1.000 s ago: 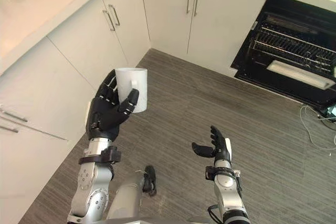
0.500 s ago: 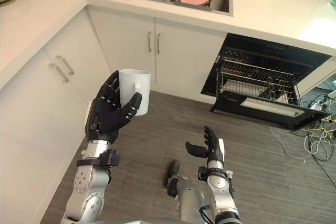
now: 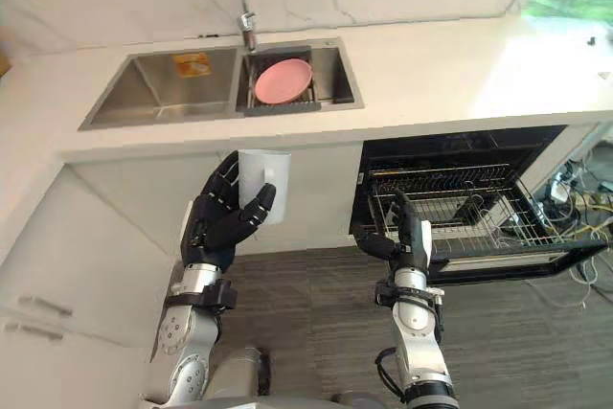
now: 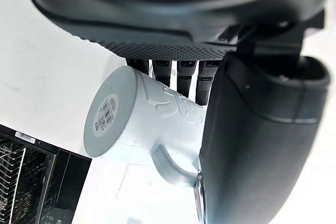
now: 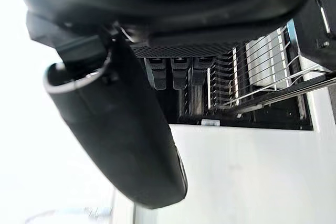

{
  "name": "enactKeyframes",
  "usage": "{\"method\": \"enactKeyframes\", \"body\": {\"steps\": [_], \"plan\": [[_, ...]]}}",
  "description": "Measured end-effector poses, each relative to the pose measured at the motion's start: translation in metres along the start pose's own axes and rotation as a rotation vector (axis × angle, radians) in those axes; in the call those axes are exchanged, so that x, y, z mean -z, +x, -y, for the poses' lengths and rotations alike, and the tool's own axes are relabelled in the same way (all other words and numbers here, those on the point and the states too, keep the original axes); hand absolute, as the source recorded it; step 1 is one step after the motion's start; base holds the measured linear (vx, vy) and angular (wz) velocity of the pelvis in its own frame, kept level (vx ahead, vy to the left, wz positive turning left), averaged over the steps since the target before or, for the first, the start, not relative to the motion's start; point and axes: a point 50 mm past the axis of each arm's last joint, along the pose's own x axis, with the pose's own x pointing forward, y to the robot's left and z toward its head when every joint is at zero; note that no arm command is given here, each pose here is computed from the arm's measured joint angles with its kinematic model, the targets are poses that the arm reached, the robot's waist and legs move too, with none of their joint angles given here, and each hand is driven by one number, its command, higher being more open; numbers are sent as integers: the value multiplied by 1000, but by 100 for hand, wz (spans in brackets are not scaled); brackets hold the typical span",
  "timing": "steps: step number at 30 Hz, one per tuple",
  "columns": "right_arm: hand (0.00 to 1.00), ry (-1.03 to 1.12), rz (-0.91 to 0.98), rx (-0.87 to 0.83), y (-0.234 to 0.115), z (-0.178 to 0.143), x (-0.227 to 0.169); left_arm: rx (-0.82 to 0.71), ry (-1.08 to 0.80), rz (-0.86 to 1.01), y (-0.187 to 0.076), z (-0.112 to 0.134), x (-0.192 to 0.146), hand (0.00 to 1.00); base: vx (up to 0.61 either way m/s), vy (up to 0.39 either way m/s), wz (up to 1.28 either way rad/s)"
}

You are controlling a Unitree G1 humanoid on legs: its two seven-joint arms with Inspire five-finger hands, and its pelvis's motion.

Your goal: Walk over to the sink, pick up the cup, carry it to the dishwasher, place the cup inside the dishwasher, then close the dishwasher door

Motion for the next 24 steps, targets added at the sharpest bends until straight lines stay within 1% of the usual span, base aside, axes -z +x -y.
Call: {"method": "enactKeyframes", "body": {"steps": [4, 7, 9, 11, 13, 15, 18, 23, 24], "plan": [[90, 26, 1, -37, -3, -13, -1, -21, 25, 29, 2, -7, -8, 30, 380, 369, -89], [90, 45, -3, -95, -6, -29, -2, -47, 52, 25, -1, -15, -10, 30, 230, 221, -107], [90, 39, 12, -149, -8, -40, -5, -51, 54, 37, -4, -16, -14, 30, 205, 144, -94], [90, 34, 55, -204, -6, -52, -15, -33, 64, 80, -5, -12, -23, 30, 189, 45, -85], [90, 40, 101, -251, -2, -63, -28, -34, 70, 95, -3, -14, -26, 30, 234, -23, -62], [90, 37, 135, -262, -4, -60, -34, -44, 71, 88, -1, -15, -23, 30, 203, -87, -20], [90, 56, 137, -268, -8, -54, -35, -61, 73, 61, -2, -16, -16, 30, 223, -91, -35], [90, 153, 224, -275, -13, -45, -55, -54, 80, 84, 6, -16, -19, 30, 191, -37, -50], [90, 210, 242, -271, -13, -42, -60, -39, 78, 99, 10, -13, -22, 30, 144, 98, -54]]}}
